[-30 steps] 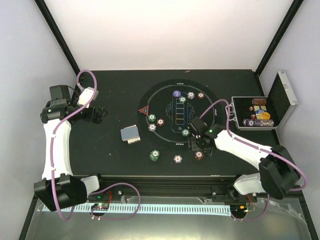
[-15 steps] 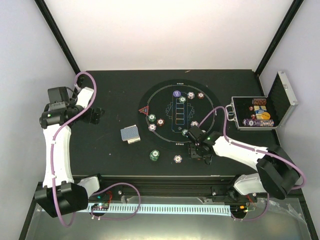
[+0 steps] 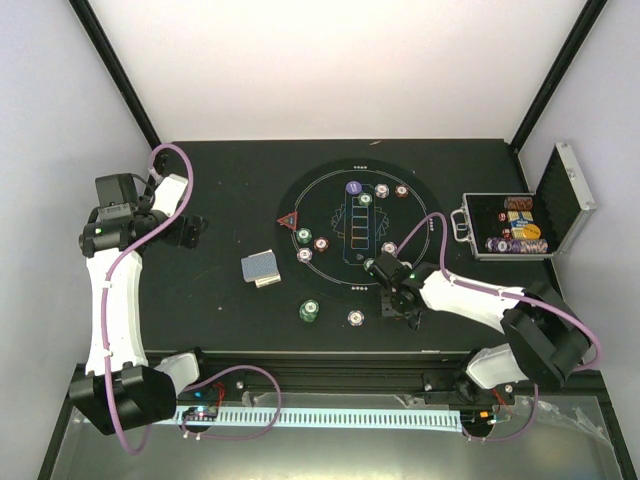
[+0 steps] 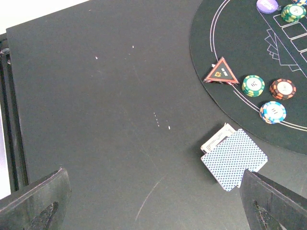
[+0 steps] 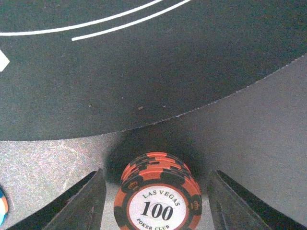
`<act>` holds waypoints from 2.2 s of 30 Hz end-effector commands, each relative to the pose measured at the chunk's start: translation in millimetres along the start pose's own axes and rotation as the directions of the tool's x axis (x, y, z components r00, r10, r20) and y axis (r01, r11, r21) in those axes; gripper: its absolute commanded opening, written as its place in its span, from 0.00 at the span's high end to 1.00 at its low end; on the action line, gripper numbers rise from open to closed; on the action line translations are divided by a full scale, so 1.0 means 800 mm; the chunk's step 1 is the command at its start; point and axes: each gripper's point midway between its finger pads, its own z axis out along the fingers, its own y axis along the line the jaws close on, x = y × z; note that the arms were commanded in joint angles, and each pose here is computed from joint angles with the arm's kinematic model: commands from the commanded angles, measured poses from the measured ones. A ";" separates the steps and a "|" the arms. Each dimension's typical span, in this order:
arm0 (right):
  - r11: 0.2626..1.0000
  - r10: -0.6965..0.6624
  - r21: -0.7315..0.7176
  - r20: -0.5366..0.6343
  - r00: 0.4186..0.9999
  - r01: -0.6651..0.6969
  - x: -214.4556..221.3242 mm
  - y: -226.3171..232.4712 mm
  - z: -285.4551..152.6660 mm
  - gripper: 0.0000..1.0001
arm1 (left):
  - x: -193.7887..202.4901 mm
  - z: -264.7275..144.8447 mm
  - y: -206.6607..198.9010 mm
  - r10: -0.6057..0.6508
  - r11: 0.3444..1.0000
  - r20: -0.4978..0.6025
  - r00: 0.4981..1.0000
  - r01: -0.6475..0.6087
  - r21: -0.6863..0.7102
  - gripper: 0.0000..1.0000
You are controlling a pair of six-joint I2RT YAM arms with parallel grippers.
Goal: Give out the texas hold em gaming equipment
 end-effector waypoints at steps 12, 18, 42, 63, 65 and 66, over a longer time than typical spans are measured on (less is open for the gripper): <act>0.999 0.005 0.049 0.024 1.000 -0.006 -0.006 -0.007 0.003 0.59 | -0.002 -0.004 -0.003 0.012 1.000 0.009 1.000 -0.012 0.013 0.01; 0.999 0.001 0.038 0.048 0.999 -0.003 -0.018 -0.003 -0.017 0.63 | -0.001 -0.003 -0.005 0.022 1.000 0.010 1.000 -0.022 0.022 0.01; 0.991 0.121 0.034 0.133 0.984 -0.127 -0.185 -0.060 -0.045 0.63 | 0.034 0.016 -0.038 0.094 0.973 -0.089 0.992 -0.073 0.218 0.01; 0.986 0.164 0.013 0.028 0.986 -0.165 -0.229 -0.078 0.053 0.32 | 0.093 0.052 -0.083 0.447 0.797 -0.001 0.895 -0.398 0.454 0.01; 0.985 0.175 0.001 0.052 0.983 -0.175 -0.233 -0.078 0.041 0.21 | 0.102 0.065 -0.081 0.452 0.783 -0.037 0.891 -0.377 0.495 0.01; 0.983 0.182 -0.005 0.071 0.981 -0.182 -0.235 -0.078 0.032 0.16 | 0.106 0.070 -0.081 0.455 0.777 -0.050 0.889 -0.369 0.510 0.01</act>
